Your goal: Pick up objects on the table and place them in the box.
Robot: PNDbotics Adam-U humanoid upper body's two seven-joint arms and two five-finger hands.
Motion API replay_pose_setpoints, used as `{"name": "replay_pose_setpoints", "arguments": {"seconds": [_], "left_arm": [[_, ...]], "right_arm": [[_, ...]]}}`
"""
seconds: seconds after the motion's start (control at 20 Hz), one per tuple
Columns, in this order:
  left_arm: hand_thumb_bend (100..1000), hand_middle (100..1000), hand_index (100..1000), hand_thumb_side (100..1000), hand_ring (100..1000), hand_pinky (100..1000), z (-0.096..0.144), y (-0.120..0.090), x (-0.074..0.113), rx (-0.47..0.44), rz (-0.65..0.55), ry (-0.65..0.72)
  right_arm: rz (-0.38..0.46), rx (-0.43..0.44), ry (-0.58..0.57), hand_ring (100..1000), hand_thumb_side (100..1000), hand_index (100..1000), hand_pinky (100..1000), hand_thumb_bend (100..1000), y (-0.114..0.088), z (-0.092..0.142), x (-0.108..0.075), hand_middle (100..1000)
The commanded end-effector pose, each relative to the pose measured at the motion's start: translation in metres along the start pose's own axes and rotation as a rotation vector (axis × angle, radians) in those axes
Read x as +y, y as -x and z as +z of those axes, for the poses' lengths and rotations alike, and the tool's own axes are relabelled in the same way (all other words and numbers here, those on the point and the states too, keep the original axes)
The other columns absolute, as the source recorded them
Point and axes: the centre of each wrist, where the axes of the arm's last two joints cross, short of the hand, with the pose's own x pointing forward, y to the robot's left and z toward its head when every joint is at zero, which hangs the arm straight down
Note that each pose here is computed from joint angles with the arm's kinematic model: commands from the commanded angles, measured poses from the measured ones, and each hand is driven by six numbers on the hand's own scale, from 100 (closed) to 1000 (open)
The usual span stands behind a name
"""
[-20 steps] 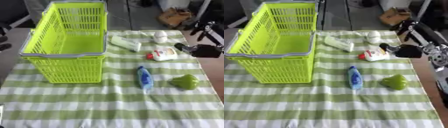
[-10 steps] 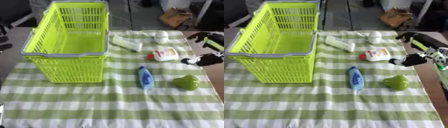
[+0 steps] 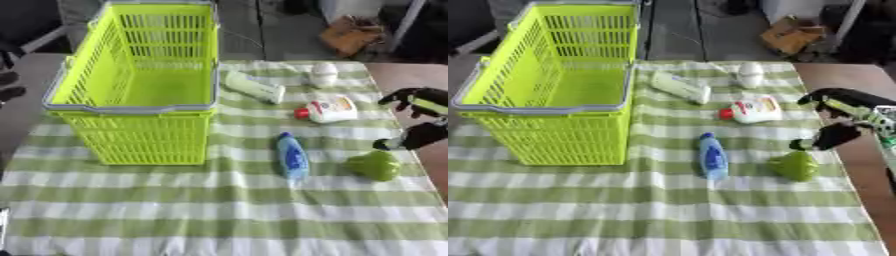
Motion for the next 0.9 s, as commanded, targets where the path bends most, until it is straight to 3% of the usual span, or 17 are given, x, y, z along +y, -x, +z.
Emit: {"name": "replay_pose_setpoints", "arguments": {"seconds": [0.05, 0.9], "left_arm": [[317, 688, 746, 950, 716, 698, -0.004, -0.008, 0.001, -0.030, -0.014, 0.011], [315, 688, 746, 950, 717, 698, -0.004, -0.007, 0.001, -0.030, -0.012, 0.012]], "right_arm": [[0.002, 0.030, -0.019, 840, 377, 922, 718, 661, 0.013, 0.007, -0.008, 901], [-0.051, 0.037, -0.096, 821, 371, 906, 705, 660, 0.018, -0.003, 0.014, 878]]}}
